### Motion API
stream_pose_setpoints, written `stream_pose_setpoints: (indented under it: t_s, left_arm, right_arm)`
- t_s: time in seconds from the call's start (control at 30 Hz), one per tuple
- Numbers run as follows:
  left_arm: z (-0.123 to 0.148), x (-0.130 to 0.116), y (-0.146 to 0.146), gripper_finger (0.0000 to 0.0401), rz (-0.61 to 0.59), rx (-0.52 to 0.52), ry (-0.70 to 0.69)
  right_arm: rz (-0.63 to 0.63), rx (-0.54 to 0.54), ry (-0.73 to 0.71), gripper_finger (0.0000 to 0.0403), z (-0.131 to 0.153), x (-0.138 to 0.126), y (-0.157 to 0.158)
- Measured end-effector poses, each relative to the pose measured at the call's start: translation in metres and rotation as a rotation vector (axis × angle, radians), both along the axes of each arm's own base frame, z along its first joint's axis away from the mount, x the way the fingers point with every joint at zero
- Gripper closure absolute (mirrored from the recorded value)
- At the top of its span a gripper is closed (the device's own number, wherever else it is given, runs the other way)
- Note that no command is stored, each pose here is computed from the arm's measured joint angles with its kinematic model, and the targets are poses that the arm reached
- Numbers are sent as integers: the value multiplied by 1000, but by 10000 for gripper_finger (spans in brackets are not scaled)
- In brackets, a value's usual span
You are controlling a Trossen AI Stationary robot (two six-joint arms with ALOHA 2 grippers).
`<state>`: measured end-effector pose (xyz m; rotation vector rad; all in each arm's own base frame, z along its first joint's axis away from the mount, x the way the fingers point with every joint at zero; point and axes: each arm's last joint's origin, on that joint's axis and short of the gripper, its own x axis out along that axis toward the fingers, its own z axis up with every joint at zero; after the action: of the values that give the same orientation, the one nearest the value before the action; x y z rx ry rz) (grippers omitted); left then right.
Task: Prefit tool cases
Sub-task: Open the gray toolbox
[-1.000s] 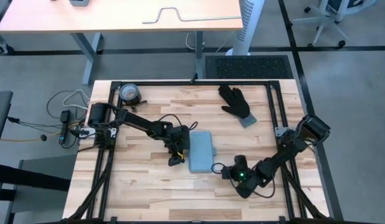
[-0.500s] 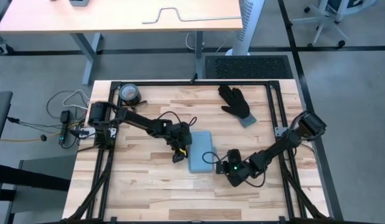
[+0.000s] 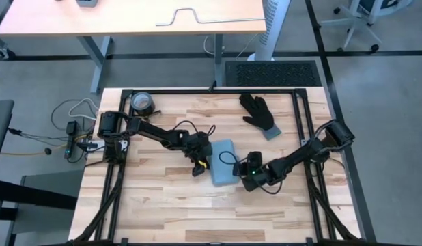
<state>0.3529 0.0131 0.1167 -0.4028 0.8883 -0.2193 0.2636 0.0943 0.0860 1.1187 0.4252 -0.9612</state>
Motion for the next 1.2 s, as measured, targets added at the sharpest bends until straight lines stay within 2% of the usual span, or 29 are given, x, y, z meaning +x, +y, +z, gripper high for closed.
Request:
stream_pose_setpoints:
  t_s: [0.4,0.63,0.97,1.2]
  left_arm:
    - [-2,-4,3,401,-31,16,36]
    - [-2,-4,7,401,-36,28,28]
    - [-2,-5,7,401,-45,40,26]
    - [-3,-6,7,401,-48,45,35]
  right_arm:
    - [34,10,-44,392,19,-4,3]
    - [83,9,-132,392,27,6,5]
    - [86,3,-166,392,34,12,7]
    - [119,-16,-225,392,57,13,7]
